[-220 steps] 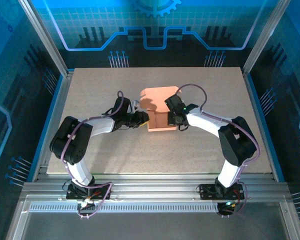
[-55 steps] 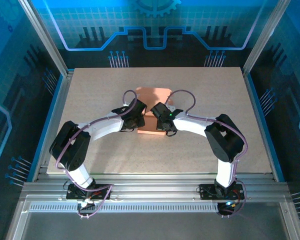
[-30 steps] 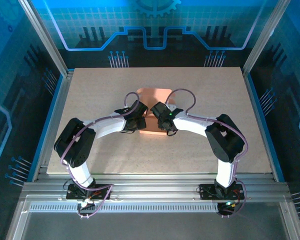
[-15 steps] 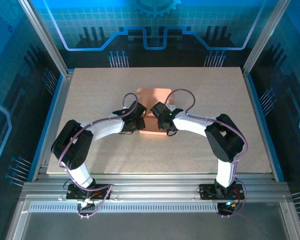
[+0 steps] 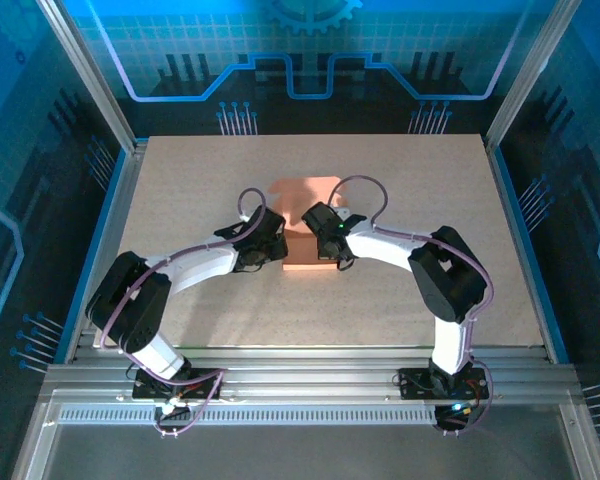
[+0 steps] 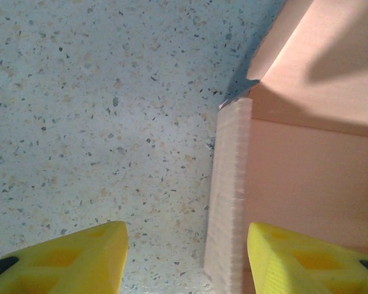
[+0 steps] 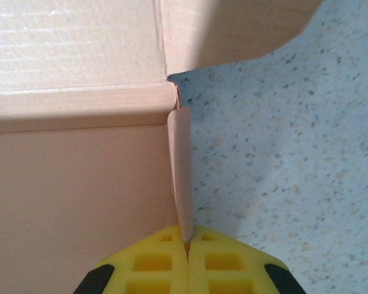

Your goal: Fold the paper box

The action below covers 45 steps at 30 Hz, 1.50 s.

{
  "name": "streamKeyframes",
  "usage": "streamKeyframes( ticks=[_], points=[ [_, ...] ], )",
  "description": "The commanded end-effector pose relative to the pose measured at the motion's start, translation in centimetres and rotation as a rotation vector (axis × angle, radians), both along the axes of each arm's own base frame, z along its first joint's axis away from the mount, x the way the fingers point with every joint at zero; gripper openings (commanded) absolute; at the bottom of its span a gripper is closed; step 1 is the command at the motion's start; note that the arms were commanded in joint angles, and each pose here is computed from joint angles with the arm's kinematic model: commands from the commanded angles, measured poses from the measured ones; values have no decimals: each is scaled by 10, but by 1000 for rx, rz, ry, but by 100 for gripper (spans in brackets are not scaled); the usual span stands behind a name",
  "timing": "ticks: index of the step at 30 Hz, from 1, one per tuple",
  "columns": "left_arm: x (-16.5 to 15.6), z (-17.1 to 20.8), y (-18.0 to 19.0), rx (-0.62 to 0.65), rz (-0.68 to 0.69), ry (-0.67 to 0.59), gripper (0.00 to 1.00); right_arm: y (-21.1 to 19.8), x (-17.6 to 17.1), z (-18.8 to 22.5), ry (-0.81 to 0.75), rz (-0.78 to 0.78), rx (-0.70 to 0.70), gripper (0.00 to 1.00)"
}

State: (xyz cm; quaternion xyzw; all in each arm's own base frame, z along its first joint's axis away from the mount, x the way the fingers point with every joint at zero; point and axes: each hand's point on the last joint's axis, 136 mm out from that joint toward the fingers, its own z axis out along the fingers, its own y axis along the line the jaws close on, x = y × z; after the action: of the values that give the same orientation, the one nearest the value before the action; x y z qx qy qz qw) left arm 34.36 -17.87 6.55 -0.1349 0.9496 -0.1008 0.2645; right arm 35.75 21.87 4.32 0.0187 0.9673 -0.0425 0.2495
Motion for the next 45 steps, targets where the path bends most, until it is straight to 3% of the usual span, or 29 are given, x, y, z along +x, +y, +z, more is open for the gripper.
streamKeyframes(
  ticks=[1,11,17,23,28,34,42,45],
  points=[
    [1,13,0,-41,-5,-39,55,-26,-6,-9,42,42,-229,0],
    [0,13,14,-81,21,-49,55,-42,-12,-24,98,90,-580,0],
    [-1,13,19,-86,29,-54,55,-40,-14,-40,138,95,-611,0],
    [-1,15,19,-89,24,-56,55,-25,-3,-5,18,82,-413,2],
    [0,16,16,-94,13,-52,55,-24,6,25,-45,66,-276,32],
    [0,16,15,-93,11,-50,54,-27,8,40,-62,58,-147,46],
    [0,15,13,-102,-8,-58,55,-32,10,28,-35,76,-62,51],
    [1,27,8,-124,-53,-107,63,-24,11,38,-80,162,-19,58]
  ],
)
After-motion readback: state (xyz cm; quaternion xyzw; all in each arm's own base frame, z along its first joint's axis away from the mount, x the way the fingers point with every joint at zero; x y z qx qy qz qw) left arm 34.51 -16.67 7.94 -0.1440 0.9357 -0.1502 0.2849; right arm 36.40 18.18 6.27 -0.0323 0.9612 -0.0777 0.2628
